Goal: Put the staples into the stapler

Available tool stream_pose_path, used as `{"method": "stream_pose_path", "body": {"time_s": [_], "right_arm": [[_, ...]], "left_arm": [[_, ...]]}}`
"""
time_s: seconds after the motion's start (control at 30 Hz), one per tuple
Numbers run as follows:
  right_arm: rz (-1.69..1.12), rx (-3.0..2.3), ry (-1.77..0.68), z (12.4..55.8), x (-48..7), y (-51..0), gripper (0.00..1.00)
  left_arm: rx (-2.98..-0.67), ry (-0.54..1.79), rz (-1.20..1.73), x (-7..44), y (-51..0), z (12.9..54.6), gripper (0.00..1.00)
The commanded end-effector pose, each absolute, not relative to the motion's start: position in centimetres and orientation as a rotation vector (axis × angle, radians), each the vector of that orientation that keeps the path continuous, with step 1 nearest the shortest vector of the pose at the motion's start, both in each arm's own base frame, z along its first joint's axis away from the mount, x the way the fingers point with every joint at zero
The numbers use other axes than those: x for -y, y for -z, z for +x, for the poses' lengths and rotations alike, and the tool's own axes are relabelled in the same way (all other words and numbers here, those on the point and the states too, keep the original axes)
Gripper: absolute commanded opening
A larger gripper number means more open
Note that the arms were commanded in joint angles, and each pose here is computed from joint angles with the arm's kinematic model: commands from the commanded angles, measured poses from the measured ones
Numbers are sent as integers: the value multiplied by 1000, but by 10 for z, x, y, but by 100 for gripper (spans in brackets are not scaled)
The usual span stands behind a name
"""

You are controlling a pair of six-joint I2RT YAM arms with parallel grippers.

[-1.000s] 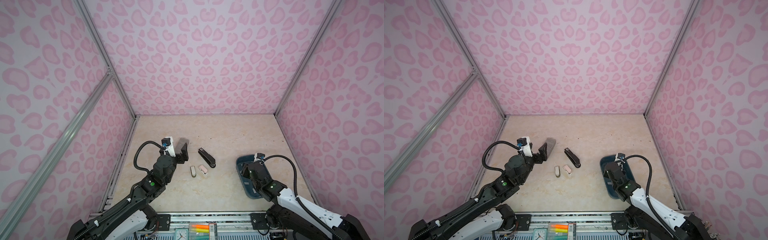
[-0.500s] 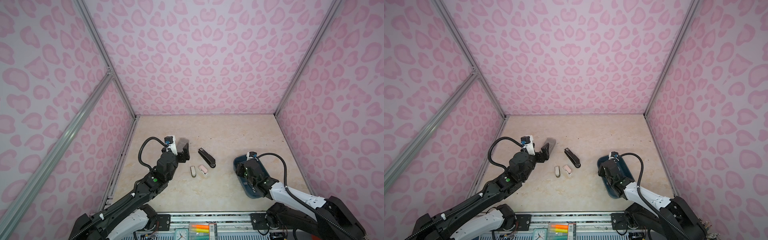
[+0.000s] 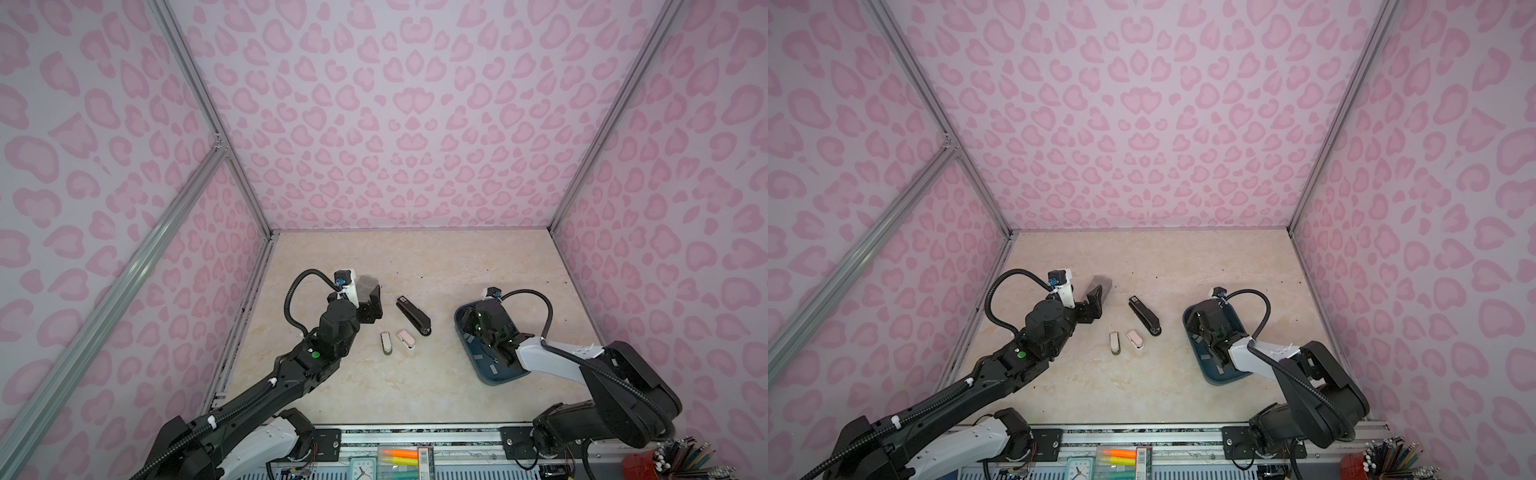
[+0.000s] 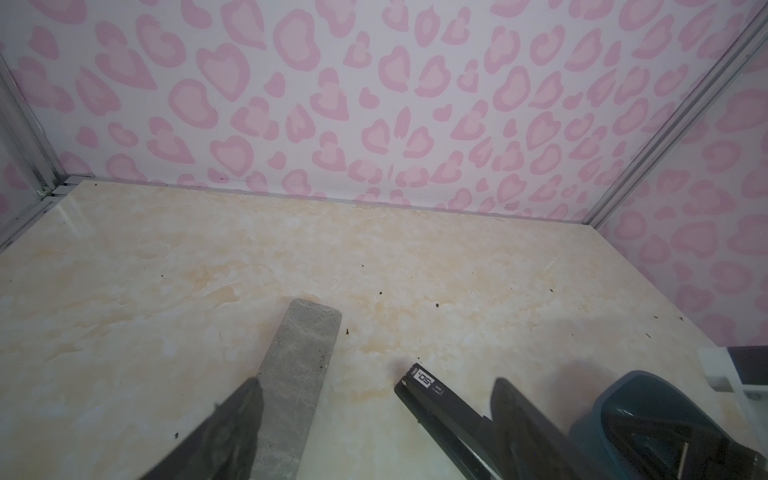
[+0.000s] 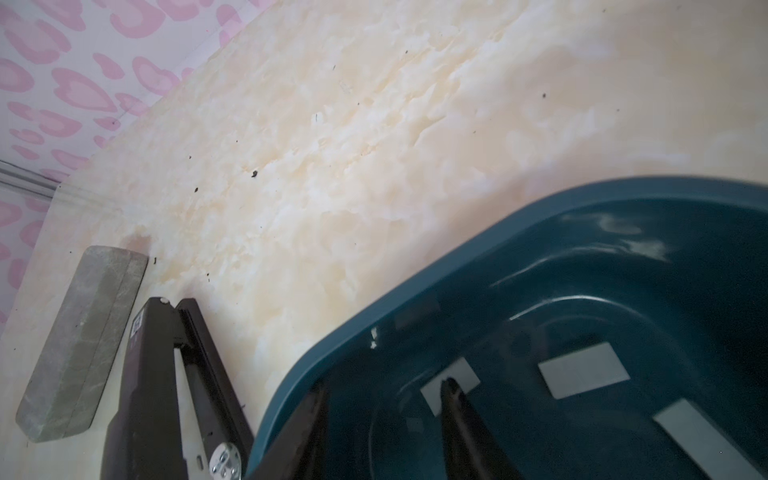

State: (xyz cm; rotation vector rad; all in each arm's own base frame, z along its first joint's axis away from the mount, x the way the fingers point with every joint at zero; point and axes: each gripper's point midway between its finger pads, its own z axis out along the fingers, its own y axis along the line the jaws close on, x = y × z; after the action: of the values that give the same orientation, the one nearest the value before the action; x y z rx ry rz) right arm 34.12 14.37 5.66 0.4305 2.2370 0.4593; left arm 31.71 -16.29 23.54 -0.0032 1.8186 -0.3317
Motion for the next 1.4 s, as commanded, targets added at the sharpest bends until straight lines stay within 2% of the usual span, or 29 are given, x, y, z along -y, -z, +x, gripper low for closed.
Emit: {"method": "stream_pose_path", "body": {"time_s": [0.0, 0.33, 0.6, 0.87, 0.97, 1.07, 1.1, 1.17, 1.27, 1.37], "right_arm": [[472, -2205, -482, 360, -145, -57, 44], [490, -2215, -432, 407, -144, -57, 44], [458, -2174, -407, 397, -142, -93, 48], [496, -2047, -358, 368, -110, -165, 56], [499, -1975, -355, 360, -100, -203, 60], [540, -1886, -380, 355, -89, -238, 66], [545, -1846, -380, 354, -85, -249, 67], [534, -1776, -376, 353, -80, -266, 75], [393, -1742, -205, 353, -69, -281, 77], [306, -1786, 75, 349, -41, -265, 79]], "left_arm": [[-1798, 332, -13, 162, -243, 320, 87], [-1803, 307, 3, 162, -246, 324, 87], [-1773, 279, -26, 149, -256, 318, 87], [-1763, 217, -124, 118, -272, 302, 88], [-1714, 185, -213, 97, -284, 293, 92], [-1667, 161, -202, 88, -294, 287, 100], [-1668, 151, -187, 88, -294, 286, 96], [-1678, 114, -139, 89, -292, 287, 96], [-1739, 4, -70, 89, -282, 291, 99], [-1735, -96, -85, 77, -276, 297, 91]]}}
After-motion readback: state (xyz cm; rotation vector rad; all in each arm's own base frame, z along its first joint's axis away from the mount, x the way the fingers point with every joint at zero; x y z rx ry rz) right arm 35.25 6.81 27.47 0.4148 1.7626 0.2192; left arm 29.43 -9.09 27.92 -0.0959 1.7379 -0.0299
